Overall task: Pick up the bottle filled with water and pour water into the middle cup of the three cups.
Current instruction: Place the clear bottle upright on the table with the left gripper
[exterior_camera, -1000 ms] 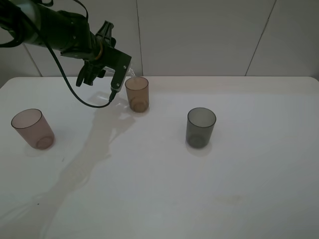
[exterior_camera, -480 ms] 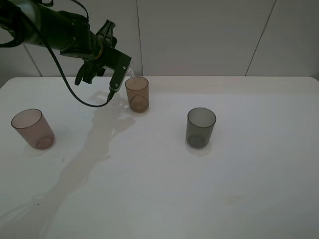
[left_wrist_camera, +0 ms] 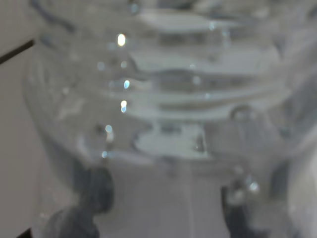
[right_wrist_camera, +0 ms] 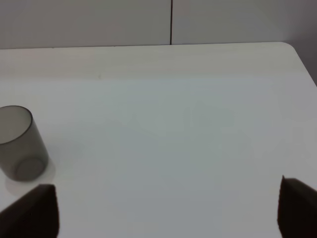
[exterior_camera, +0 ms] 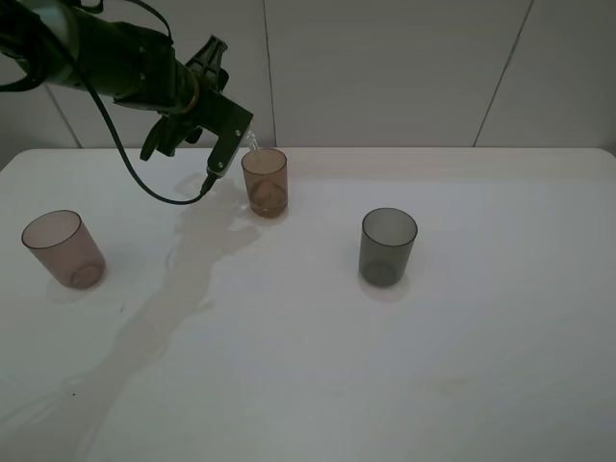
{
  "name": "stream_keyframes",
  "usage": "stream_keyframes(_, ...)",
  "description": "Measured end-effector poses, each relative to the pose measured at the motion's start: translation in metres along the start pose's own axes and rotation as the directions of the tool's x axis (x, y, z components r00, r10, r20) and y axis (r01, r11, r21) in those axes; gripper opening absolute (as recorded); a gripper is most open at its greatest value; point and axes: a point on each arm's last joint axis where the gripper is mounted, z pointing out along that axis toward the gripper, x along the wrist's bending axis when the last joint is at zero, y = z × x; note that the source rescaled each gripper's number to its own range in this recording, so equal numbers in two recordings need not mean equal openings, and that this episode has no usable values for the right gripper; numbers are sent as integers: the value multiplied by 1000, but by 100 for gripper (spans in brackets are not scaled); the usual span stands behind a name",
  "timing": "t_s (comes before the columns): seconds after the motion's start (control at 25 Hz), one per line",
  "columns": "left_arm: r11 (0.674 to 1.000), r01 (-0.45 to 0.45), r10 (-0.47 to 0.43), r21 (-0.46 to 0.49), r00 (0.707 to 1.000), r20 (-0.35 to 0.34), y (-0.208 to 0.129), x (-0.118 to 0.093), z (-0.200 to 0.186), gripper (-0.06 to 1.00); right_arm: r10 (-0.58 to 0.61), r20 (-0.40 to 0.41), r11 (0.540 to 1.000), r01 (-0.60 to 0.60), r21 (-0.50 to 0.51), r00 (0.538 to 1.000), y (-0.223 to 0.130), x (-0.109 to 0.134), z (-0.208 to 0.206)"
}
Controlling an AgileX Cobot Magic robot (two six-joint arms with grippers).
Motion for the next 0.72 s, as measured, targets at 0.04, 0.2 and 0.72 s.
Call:
stream_keyframes(0.04, 1000, -8, 8, -2, 1000, -3, 0, 0, 0, 2, 0, 0, 1000, 0, 0, 1000, 0, 0, 0)
stream_keyframes(0.2, 999, -44, 44, -4, 999, -15, 1, 1, 0, 2, 0, 0, 1000, 0, 0, 1000, 0, 0, 0)
stream_keyframes(0.72, 995, -95, 95, -16, 995, -36, 2, 3, 0, 2, 0, 0, 1000, 0, 0, 1000, 0, 0, 0)
